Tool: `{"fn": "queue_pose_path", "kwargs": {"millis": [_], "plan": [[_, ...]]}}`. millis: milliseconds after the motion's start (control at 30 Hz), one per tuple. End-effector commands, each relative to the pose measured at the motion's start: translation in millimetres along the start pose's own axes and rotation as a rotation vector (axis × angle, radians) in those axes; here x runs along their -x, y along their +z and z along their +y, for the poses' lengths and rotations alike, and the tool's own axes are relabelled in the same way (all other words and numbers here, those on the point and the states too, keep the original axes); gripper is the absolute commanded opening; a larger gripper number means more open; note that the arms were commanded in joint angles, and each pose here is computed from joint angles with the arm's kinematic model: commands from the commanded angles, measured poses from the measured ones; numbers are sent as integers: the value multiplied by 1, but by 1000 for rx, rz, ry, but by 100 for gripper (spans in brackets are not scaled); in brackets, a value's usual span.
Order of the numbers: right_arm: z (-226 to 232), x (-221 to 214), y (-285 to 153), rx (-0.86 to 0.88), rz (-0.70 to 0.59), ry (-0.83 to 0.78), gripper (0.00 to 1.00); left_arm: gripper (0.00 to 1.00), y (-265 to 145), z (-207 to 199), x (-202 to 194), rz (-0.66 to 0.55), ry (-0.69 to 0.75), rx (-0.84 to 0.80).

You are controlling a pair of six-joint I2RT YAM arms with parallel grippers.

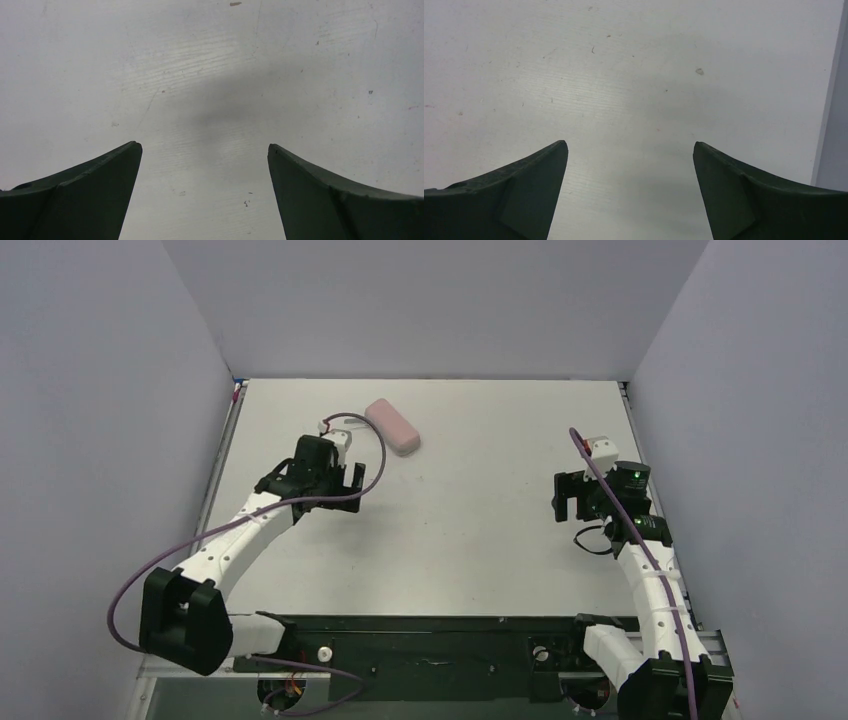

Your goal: Open the umbrella

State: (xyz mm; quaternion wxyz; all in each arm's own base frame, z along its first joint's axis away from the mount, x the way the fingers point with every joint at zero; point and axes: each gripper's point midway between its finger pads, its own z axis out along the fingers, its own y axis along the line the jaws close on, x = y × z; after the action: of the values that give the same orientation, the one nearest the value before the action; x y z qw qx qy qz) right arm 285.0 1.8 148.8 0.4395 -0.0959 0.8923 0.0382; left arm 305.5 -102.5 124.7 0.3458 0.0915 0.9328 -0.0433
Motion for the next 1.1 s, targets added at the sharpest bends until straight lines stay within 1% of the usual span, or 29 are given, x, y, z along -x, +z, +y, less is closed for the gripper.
{"fn": "queue_pose_path", "kwargs": {"millis": [0, 33, 67, 100, 133, 167, 200, 233, 267, 300, 333, 367, 400, 433, 467, 500, 533, 567, 600, 633, 700, 733, 767, 800, 867, 900, 933, 967, 1067], "plan": [[-1, 4, -4, 0, -3, -50, 92, 97, 6, 1, 51, -74, -49, 60], [-1, 6, -5, 4, -2, -57, 92, 97, 4, 2, 67, -102, -59, 72], [-1, 7, -5, 7, 0, -61, 92, 97, 6, 2, 75, -108, -58, 78], [-1, 7, -5, 11, 5, -65, 92, 97, 10, 1, 87, -111, -35, 78], [-1, 9, -6, 13, 5, -68, 92, 97, 20, -1, 90, -92, -10, 71], [0, 10, -6, 16, 4, -72, 92, 97, 18, -4, 107, -118, 48, 43], [-1, 12, -7, 17, 5, -76, 92, 97, 29, -7, 108, -99, 81, 27], [-1, 13, -7, 20, 5, -79, 92, 97, 27, -11, 124, -129, 158, -20], [-1, 15, -7, 21, 7, -84, 92, 97, 33, -20, 134, -137, 197, -78], [-1, 16, -8, 23, 8, -88, 92, 97, 35, -16, 140, -144, 268, -91], [-2, 19, -9, 23, 5, -95, 92, 97, 47, -16, 139, -123, 301, -110], [-2, 20, -9, 23, 7, -97, 92, 97, 45, -14, 153, -147, 367, -148], [-2, 22, -9, 23, 7, -103, 92, 97, 53, -17, 163, -153, 399, -189], [-3, 23, -9, 23, 8, -105, 92, 97, 59, -8, 160, -122, 459, -197], [-3, 24, -10, 22, 8, -110, 92, 97, 68, -8, 169, -124, 490, -223], [-4, 25, -10, 20, 7, -111, 92, 97, 73, 1, 166, -93, 545, -230], [-4, 26, -10, 20, 9, -114, 92, 97, 85, 1, 172, -85, 572, -253], [-5, 26, -10, 17, 11, -114, 92, 97, 88, 10, 168, -54, 617, -266], [-5, 25, -10, 16, 15, -114, 92, 97, 98, 14, 174, -53, 634, -279], [-6, 25, -9, 15, 16, -115, 92, 97, 102, 18, 171, -31, 678, -290], [-6, 23, -8, 14, 23, -115, 92, 97, 117, 28, 177, -32, 726, -288], [-11, 39, -5, -3, -39, -131, 92, 97, 127, 33, 179, -30, 743, -287], [-9, 30, -5, 7, -4, -122, 92, 97, 140, 35, 176, -19, 783, -292], [-7, 22, -6, 15, 25, -114, 92, 97, 144, 39, 187, -48, 821, -268], [-7, 21, -6, 15, 34, -112, 92, 98, 161, 44, 195, -65, 856, -243], [-8, 22, -6, 15, 35, -115, 92, 99, 173, 44, 191, -57, 862, -247], [-8, 21, -6, 12, 43, -114, 92, 100, 175, 45, 203, -84, 881, -235], [-9, 21, -6, 12, 48, -117, 92, 95, 185, 46, 206, -89, 886, -233], [-11, 20, -7, 5, 62, -125, 92, 90, 202, 46, 208, -88, 912, -242]]}}
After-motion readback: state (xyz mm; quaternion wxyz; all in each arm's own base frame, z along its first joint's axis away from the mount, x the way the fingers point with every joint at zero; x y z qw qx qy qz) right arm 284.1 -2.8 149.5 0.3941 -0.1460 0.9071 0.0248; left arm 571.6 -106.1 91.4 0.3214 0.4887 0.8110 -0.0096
